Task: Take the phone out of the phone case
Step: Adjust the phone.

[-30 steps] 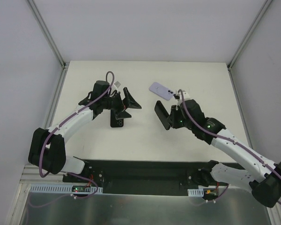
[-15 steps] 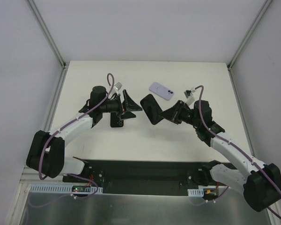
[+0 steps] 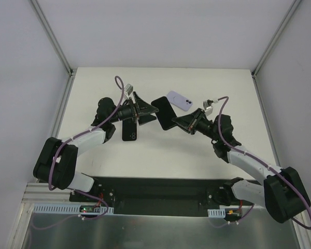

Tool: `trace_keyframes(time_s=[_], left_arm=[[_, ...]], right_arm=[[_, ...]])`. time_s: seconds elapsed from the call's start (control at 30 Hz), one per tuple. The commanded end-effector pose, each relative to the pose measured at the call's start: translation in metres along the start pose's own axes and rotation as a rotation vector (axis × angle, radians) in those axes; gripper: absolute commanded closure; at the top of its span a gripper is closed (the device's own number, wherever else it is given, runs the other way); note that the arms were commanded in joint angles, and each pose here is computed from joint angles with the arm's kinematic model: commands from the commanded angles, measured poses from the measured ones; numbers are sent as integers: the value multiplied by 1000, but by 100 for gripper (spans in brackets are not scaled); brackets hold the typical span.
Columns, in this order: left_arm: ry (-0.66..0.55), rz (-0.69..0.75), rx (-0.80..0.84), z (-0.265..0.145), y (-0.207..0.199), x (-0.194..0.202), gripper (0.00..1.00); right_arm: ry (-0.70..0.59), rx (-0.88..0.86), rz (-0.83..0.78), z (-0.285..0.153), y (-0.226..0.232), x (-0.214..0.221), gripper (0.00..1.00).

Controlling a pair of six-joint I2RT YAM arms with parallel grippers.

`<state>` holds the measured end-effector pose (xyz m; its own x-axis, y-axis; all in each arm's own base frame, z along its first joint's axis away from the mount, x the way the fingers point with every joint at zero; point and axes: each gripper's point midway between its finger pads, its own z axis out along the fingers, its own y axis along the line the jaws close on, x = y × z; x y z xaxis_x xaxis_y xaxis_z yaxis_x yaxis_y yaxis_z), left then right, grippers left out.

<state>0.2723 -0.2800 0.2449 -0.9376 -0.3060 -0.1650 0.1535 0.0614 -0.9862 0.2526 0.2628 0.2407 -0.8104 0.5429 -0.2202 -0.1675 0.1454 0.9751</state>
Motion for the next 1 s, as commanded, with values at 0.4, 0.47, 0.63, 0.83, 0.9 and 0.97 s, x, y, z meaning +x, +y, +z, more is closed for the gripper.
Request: trace_keyframes(time_s=[0.4, 0.47, 0.63, 0.83, 0.9, 0.97], left_arm=[[-32, 15, 144, 18, -23, -22, 23], [-32, -8, 149, 20, -22, -24, 25], [-37, -24, 180, 22, -26, -29, 32], [-39, -33, 191, 22, -28, -30, 55], [-39, -37, 190, 22, -27, -30, 72], [-36, -42, 191, 22, -28, -29, 84]], right_arm=[[-11, -251, -7, 0, 62, -5, 99], [-3, -234, 5, 2, 55, -3, 98], [21, -205, 19, 7, 42, 10, 99], [25, -175, 33, 13, 30, 12, 98], [27, -165, 43, 15, 26, 13, 99], [23, -159, 47, 16, 24, 12, 98]])
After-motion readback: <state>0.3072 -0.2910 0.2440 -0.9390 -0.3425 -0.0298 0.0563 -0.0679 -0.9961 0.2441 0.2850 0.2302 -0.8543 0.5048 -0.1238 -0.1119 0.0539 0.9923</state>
